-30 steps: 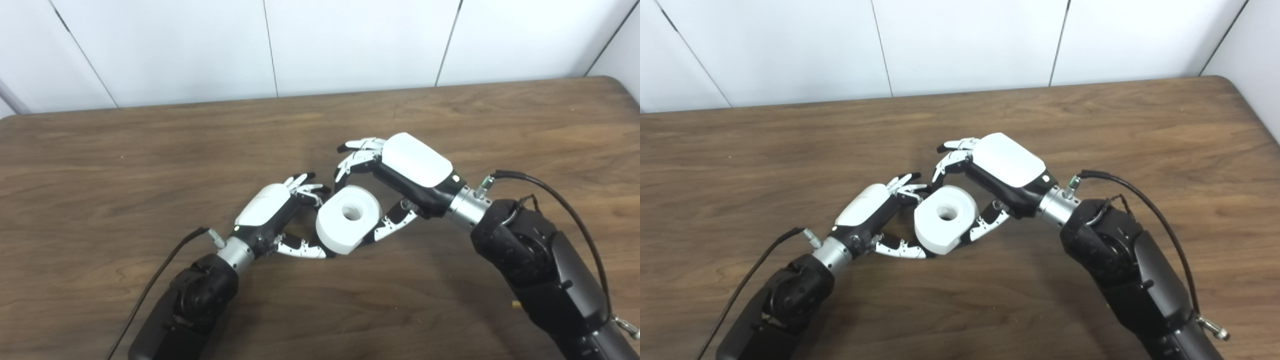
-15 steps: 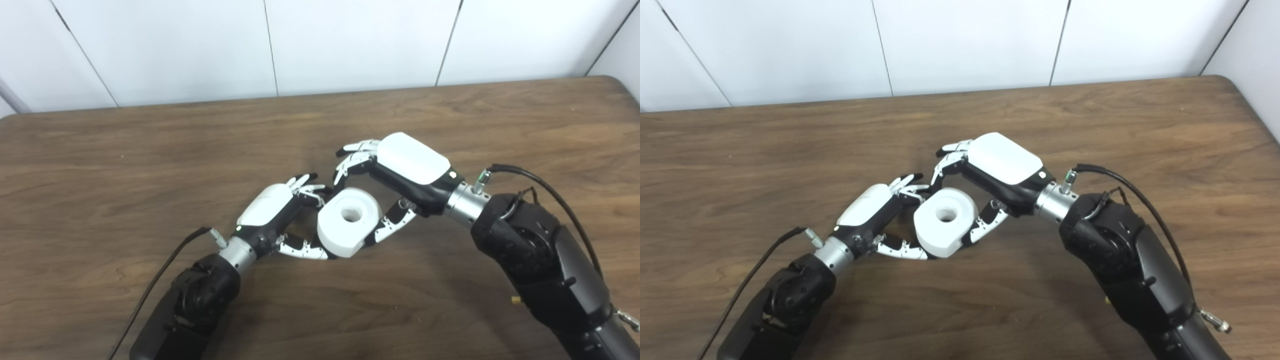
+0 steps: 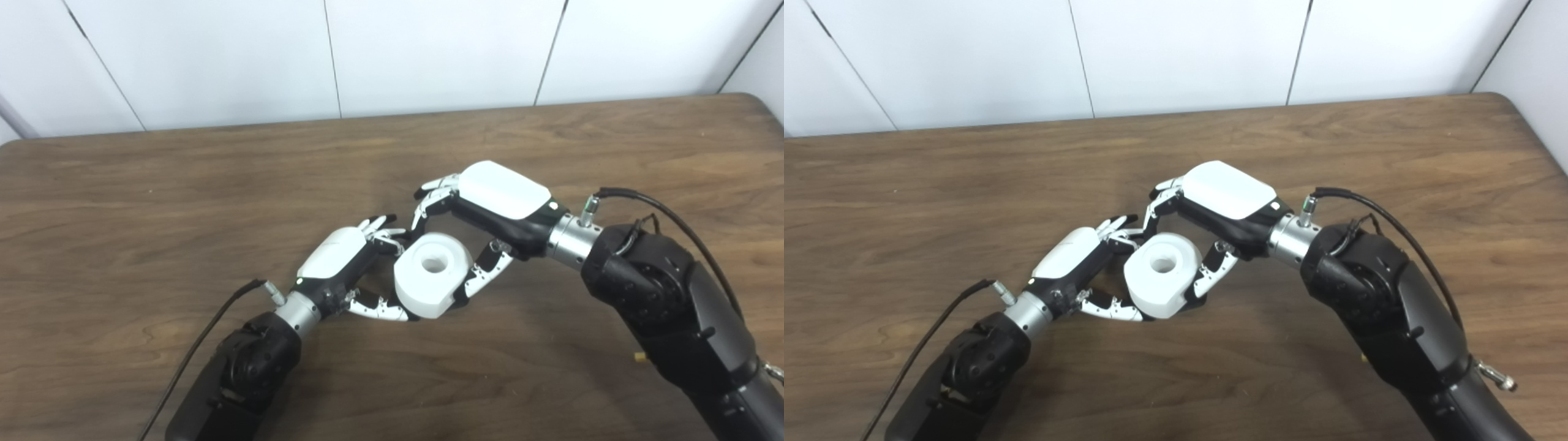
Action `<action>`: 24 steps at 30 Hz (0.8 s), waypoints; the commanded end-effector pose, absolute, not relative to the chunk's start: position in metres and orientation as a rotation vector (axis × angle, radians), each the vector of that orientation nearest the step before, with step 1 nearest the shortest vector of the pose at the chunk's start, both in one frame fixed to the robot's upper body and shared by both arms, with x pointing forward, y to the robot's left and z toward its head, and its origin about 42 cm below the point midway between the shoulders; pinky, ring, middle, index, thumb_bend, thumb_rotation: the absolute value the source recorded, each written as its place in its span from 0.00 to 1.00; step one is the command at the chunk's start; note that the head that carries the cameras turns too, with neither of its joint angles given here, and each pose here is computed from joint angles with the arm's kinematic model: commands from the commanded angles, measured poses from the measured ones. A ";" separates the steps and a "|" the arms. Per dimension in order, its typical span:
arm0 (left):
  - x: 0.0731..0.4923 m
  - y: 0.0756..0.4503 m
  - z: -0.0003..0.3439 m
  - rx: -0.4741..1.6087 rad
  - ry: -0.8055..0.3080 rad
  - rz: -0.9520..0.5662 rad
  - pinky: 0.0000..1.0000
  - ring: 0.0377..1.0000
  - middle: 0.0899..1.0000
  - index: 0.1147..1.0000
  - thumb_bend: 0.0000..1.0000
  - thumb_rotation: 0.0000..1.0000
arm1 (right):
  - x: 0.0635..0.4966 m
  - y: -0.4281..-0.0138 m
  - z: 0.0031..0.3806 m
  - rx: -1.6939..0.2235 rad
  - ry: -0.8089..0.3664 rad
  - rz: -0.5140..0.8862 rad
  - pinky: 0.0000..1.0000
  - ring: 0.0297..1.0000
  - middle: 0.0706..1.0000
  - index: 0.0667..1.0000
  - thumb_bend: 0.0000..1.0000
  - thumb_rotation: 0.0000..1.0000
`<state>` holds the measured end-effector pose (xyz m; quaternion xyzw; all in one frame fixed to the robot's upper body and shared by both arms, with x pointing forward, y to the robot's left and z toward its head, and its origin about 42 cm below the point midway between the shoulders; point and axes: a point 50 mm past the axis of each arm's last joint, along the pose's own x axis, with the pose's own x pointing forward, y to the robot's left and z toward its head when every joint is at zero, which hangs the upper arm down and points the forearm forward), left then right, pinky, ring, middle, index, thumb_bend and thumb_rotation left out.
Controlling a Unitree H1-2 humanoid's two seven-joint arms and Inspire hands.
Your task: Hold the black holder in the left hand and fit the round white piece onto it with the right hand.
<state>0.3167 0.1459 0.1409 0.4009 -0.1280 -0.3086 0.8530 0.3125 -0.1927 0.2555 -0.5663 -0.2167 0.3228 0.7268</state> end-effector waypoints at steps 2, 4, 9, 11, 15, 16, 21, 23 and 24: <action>0.316 0.142 0.143 0.845 -0.282 -0.662 1.00 1.00 0.85 0.41 0.52 0.05 | 0.306 -0.192 0.259 -1.323 -0.464 0.748 0.79 0.83 0.70 0.44 0.53 0.14; 0.317 0.144 0.143 0.845 -0.283 -0.660 1.00 1.00 0.85 0.41 0.52 0.05 | 0.302 -0.192 0.261 -1.352 -0.427 0.752 0.80 0.85 0.74 0.45 0.52 0.15; 0.317 0.149 0.143 0.843 -0.274 -0.655 1.00 1.00 0.85 0.41 0.52 0.05 | 0.296 -0.194 0.267 -1.404 -0.313 0.773 0.86 0.96 0.89 0.75 0.99 0.34; 0.317 0.151 0.142 0.843 -0.271 -0.656 1.00 1.00 0.85 0.41 0.52 0.05 | 0.295 -0.194 0.269 -1.395 -0.286 0.778 0.88 0.99 0.93 0.81 1.00 0.34; 0.317 0.155 0.143 0.846 -0.272 -0.657 1.00 1.00 0.85 0.41 0.52 0.05 | 0.294 -0.197 0.271 -1.363 -0.240 0.778 0.93 1.00 0.99 0.91 1.00 0.30; 0.317 0.156 0.144 0.850 -0.272 -0.658 1.00 1.00 0.85 0.41 0.52 0.05 | 0.293 -0.198 0.271 -1.365 -0.231 0.783 0.93 1.00 1.00 0.93 1.00 0.29; 0.317 0.160 0.147 0.859 -0.267 -0.658 1.00 1.00 0.85 0.41 0.52 0.05 | 0.292 -0.202 0.269 -1.366 -0.196 0.790 0.92 1.00 1.00 0.98 1.00 0.22; 0.318 0.162 0.147 0.859 -0.268 -0.658 1.00 1.00 0.85 0.41 0.52 0.05 | 0.293 -0.202 0.268 -1.357 -0.192 0.790 0.92 1.00 1.00 0.98 1.00 0.21; 0.318 0.162 0.147 0.859 -0.268 -0.658 1.00 1.00 0.85 0.41 0.52 0.05 | 0.293 -0.202 0.268 -1.351 -0.190 0.789 0.92 1.00 1.00 0.98 1.00 0.20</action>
